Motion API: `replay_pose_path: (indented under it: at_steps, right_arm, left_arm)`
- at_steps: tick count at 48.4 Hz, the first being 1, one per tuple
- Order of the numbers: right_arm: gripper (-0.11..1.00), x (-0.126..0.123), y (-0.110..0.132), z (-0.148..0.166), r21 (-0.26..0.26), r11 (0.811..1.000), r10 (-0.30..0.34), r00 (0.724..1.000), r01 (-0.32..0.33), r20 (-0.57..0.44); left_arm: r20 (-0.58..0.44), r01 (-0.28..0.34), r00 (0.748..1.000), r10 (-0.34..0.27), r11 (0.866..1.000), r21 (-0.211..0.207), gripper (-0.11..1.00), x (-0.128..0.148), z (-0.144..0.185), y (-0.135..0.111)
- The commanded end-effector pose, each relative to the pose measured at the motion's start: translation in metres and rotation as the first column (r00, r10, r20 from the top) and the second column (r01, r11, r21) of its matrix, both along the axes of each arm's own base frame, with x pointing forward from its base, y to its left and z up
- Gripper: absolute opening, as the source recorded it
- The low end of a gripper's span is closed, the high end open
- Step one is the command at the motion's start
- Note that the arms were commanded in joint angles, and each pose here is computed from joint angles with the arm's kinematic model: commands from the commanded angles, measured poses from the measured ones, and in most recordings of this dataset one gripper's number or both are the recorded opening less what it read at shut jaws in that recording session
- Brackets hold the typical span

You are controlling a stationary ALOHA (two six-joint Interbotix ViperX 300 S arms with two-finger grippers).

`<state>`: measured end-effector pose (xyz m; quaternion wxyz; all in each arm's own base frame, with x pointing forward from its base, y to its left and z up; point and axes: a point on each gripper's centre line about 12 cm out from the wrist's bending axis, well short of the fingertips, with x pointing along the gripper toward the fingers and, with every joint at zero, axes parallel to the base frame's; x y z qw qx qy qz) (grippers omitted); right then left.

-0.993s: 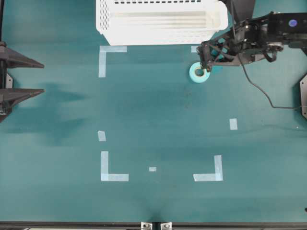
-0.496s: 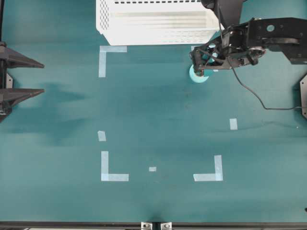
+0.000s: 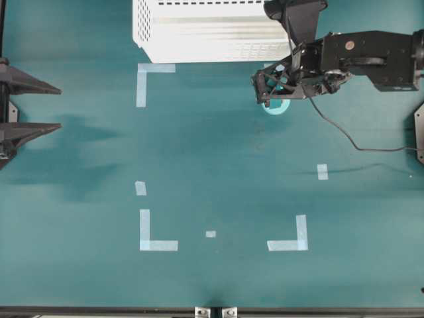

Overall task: Put the tape into the white basket.
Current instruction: 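Close the right gripper on the tape roll's edge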

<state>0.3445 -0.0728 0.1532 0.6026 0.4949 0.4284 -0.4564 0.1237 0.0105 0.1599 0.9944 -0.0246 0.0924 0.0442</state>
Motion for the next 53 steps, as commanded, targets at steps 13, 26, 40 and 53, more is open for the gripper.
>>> replay_pose_path:
  at_steps: [13, 26, 40, 53]
  right_arm:
    - [0.96, 0.006, 0.0, 0.0, 0.008, 1.0, -0.006, 1.0, 0.006, 0.031]
    - [1.0, 0.007, 0.004, -0.007, 0.048, 0.998, -0.032, 0.998, 0.029, 0.051]
    - [1.0, -0.002, 0.006, -0.017, 0.072, 0.994, -0.088, 0.996, 0.086, 0.028]
    - [1.0, 0.0, 0.005, -0.02, 0.068, 0.994, -0.093, 0.994, 0.09, 0.05]
  left_arm:
    - [0.009, -0.004, 1.0, 0.004, 1.0, 0.005, 0.32, 0.001, 0.005, 0.001]
    - [0.01, -0.004, 1.0, 0.004, 1.0, 0.004, 0.32, 0.001, 0.005, 0.001]
    - [0.009, -0.004, 1.0, 0.004, 1.0, 0.004, 0.32, 0.001, 0.005, 0.001]
    - [0.01, -0.004, 1.0, 0.004, 1.0, 0.004, 0.32, 0.001, 0.005, 0.001]
